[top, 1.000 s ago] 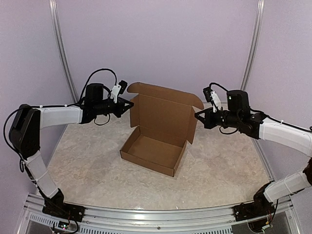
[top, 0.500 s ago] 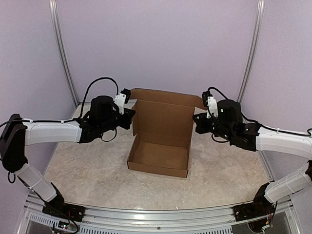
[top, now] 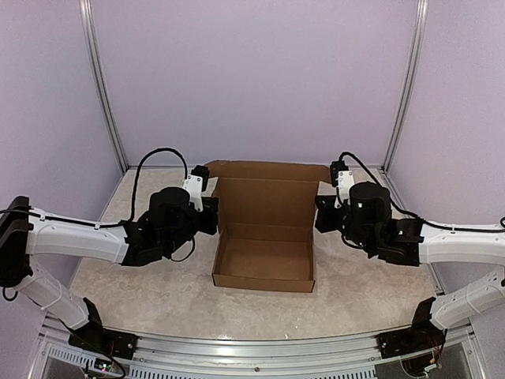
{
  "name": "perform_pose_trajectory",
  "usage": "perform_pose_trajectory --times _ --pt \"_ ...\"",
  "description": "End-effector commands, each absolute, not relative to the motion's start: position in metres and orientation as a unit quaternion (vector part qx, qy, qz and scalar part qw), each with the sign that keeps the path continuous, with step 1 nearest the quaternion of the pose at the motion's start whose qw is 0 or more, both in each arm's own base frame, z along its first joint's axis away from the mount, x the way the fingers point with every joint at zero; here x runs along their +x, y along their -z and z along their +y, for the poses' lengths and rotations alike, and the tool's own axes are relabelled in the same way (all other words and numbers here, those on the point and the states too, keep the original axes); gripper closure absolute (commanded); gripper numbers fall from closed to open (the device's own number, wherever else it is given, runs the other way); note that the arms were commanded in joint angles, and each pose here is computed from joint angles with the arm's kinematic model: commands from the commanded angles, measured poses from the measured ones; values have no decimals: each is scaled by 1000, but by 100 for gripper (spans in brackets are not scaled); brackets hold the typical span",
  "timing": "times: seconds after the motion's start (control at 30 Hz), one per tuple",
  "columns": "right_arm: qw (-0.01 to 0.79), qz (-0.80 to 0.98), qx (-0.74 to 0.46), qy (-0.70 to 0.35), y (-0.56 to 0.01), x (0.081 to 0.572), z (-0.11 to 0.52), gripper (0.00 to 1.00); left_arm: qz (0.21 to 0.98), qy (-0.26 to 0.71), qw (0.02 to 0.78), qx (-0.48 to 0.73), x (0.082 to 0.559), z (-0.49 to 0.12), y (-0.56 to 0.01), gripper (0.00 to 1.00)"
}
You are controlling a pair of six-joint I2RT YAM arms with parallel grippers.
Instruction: Fold the paper box
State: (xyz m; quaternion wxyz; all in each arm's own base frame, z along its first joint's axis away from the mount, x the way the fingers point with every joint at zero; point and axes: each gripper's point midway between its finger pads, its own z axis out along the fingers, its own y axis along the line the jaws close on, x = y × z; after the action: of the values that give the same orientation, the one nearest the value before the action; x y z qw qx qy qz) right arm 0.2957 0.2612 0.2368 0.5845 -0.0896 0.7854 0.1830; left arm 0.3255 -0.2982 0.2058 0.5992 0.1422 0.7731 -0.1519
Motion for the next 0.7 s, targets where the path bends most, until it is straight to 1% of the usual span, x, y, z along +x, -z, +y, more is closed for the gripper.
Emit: perform_pose_trajectory --times 0.0,0.33,0.67 --pt "588 781 -104 -182 -230 279 265 100 778 162 594 126 302 -306 -191 100" --pt "593 783 -106 -158 -211 261 262 100 787 169 583 108 275 -320 -174 100" --pt "597 782 -106 -143 -198 247 259 100 793 198 570 82 264 -324 -171 100"
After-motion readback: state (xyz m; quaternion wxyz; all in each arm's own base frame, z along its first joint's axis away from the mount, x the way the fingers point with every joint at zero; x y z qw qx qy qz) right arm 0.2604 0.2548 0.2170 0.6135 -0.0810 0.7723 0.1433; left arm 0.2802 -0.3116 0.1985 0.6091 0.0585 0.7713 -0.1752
